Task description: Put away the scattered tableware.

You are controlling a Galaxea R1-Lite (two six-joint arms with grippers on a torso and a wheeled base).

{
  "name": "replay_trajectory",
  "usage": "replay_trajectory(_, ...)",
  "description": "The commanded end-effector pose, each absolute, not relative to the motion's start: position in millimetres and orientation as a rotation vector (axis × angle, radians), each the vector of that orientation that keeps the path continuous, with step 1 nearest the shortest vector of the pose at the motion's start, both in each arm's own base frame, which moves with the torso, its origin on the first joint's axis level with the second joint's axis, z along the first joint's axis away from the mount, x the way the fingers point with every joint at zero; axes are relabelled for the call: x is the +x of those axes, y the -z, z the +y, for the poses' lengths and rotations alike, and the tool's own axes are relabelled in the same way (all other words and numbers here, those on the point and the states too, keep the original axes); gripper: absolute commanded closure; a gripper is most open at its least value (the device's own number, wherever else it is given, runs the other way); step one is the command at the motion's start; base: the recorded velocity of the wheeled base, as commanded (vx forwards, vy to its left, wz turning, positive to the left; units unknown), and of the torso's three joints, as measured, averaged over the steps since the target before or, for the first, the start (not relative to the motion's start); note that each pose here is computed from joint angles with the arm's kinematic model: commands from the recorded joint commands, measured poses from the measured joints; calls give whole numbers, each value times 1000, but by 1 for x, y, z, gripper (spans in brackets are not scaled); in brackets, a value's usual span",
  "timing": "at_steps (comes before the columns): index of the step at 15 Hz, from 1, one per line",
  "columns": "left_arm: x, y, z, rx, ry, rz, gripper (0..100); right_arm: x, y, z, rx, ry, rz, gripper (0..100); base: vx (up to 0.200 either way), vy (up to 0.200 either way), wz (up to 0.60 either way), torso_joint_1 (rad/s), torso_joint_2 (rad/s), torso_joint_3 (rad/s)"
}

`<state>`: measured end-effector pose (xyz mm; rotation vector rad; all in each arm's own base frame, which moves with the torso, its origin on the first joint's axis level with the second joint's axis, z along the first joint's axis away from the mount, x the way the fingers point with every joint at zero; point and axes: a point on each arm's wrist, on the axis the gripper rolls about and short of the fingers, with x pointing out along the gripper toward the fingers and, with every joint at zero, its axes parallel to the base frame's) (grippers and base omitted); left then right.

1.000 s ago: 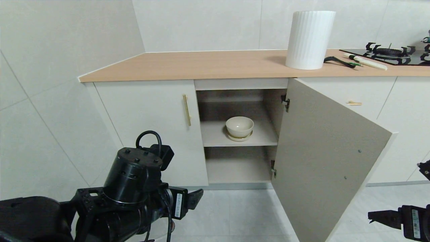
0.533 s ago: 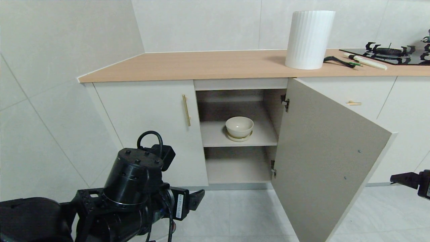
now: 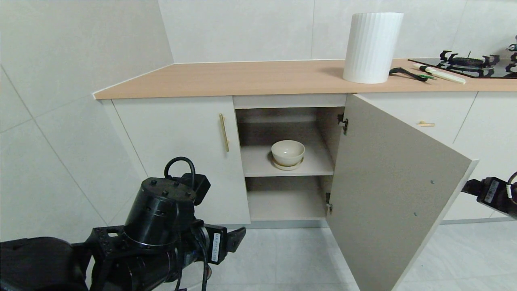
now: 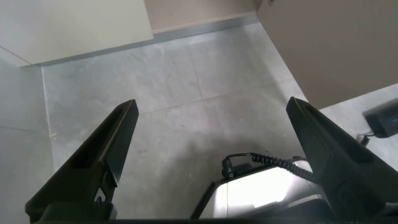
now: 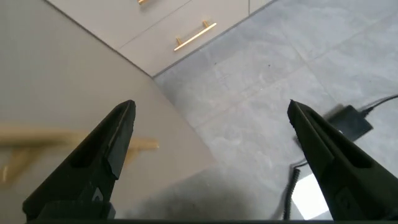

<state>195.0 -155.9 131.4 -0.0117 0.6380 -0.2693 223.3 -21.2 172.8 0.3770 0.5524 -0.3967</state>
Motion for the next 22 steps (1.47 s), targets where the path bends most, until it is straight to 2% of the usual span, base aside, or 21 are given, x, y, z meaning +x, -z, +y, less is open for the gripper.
replay_trajectory(1, 195, -132, -156, -13, 270, 638, 0, 242, -163, -20, 387, 392, 597, 0, 0, 0, 0, 0, 0, 0)
replay_trajectory(6, 196, -131, -155, -13, 261, 642, 0, 249, -166, 6, 378, 265, 610, 0, 0, 0, 0, 0, 0, 0)
replay_trajectory(12, 198, -135, -148, -25, 238, 631, 0, 265, -158, 67, 302, 58, 672, 0, 0, 0, 0, 0, 0, 0)
replay_trajectory(14, 201, -142, -142, -8, 222, 621, 0, 281, -157, 92, 287, -5, 679, 0, 0, 0, 0, 0, 0, 0)
replay_trajectory(17, 201, -156, -137, -26, 213, 589, 0, 306, -148, 118, 266, -54, 695, 0, 0, 0, 0, 0, 0, 0)
replay_trajectory(22, 199, -174, -130, -37, 199, 561, 0, 338, -143, 142, 262, -94, 676, 0, 0, 0, 0, 0, 0, 0)
